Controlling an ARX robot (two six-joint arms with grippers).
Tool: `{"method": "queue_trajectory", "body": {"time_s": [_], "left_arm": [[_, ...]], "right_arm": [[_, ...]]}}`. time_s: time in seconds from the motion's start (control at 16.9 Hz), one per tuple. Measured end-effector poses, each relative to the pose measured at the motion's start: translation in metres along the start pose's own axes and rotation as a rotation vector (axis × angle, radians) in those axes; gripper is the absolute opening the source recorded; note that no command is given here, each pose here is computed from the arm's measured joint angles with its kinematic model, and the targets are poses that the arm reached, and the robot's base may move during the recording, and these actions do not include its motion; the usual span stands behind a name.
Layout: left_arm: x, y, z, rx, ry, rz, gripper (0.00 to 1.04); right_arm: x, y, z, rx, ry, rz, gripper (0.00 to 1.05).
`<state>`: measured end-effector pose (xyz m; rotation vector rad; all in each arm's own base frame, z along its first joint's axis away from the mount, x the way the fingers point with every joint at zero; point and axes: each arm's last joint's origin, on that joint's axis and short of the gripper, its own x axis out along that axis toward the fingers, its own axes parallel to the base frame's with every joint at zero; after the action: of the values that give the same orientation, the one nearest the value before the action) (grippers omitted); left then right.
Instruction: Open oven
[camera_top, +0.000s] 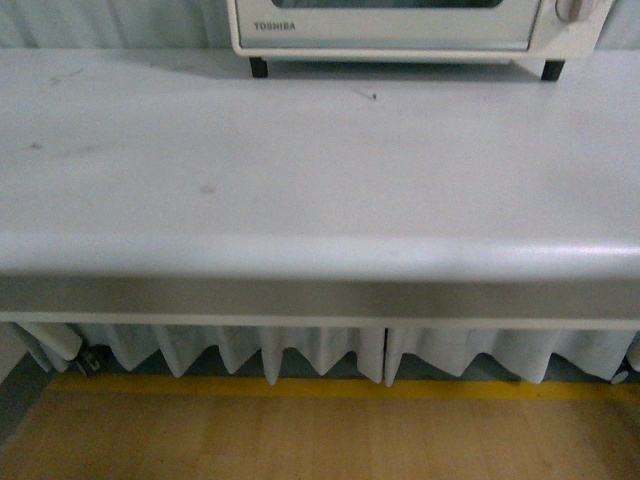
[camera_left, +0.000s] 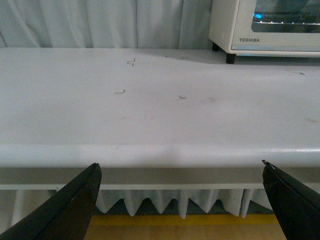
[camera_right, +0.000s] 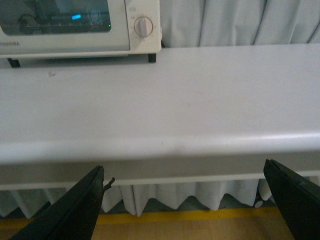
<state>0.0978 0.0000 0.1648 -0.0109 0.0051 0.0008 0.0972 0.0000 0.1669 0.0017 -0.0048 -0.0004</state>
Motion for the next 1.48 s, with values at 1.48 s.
{"method": "queue_trajectory", "body": {"time_s": [1.48], "left_arm": [[0.0, 0.0, -0.0001, 0.001, 0.001, -0.001, 0.98]], "right_arm": [[0.0, 0.0, -0.0001, 0.0, 0.002, 0.0, 0.98]]}}
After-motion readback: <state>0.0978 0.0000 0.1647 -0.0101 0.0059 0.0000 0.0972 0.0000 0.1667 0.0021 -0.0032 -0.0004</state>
